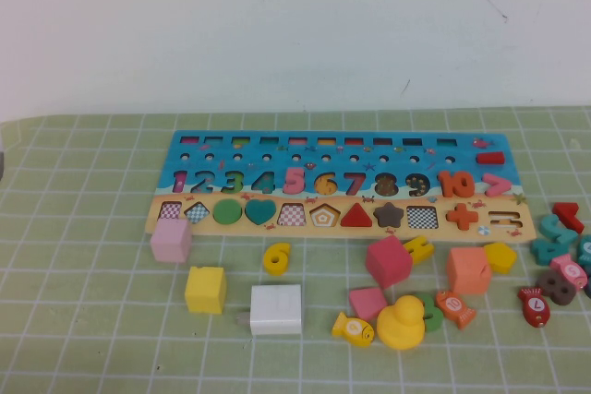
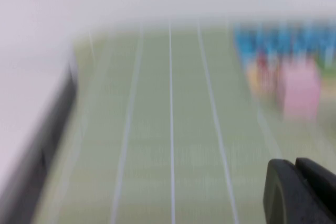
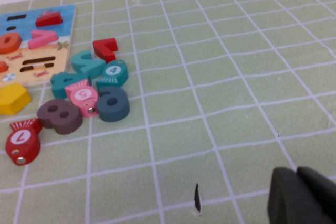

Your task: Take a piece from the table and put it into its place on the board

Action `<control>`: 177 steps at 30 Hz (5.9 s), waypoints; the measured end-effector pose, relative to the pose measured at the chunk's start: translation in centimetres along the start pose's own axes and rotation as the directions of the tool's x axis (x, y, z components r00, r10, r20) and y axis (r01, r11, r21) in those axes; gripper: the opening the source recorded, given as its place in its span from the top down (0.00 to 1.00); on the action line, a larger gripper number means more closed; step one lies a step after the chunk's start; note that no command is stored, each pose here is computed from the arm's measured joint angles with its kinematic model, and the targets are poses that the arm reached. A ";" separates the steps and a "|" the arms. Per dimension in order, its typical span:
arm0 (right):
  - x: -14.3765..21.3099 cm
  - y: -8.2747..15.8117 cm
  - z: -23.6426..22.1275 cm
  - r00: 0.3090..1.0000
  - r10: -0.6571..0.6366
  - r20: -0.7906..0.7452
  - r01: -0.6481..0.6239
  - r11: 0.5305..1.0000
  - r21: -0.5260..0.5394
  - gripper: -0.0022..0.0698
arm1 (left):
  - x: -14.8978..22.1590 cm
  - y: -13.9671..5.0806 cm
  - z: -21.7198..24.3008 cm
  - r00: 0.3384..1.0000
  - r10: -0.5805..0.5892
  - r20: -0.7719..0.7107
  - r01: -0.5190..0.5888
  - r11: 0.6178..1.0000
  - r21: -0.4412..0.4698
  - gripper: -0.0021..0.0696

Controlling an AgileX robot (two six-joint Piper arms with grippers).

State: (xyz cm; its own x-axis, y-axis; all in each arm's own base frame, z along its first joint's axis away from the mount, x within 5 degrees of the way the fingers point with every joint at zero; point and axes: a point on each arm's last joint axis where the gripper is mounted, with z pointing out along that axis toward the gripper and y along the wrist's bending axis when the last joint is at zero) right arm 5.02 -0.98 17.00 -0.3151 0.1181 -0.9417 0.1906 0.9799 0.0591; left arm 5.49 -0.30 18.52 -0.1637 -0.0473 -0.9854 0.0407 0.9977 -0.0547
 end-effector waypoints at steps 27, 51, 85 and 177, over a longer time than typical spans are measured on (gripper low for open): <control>0.0 0.0 0.0 1.000 0.000 0.000 0.000 1.000 0.000 0.97 | -7.8 -0.3 -2.6 0.857 -0.005 0.516 -0.006 1.000 0.018 0.97; 0.0 0.0 0.0 1.000 0.000 0.000 0.000 1.000 0.000 0.97 | -17.3 -3.6 10.3 0.943 0.027 -0.333 0.020 0.990 0.138 0.97; 0.0 0.0 0.0 1.000 -0.002 0.000 0.002 1.000 0.001 0.97 | -8.0 -18.8 29.7 0.416 0.447 -0.792 -0.067 0.884 0.463 0.37; 0.0 0.0 0.0 1.000 -0.004 0.000 0.004 1.000 0.002 0.97 | -13.6 -24.7 38.3 0.636 0.306 -0.708 0.049 0.900 0.433 0.54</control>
State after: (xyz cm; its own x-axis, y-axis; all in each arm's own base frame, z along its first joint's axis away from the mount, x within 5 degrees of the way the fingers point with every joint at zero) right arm 5.01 -0.99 17.00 -0.3156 0.1147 -0.9419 0.1910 0.9800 0.0553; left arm 44.51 -26.17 27.08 -0.7896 0.3103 -0.5294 0.4557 0.8743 -0.1673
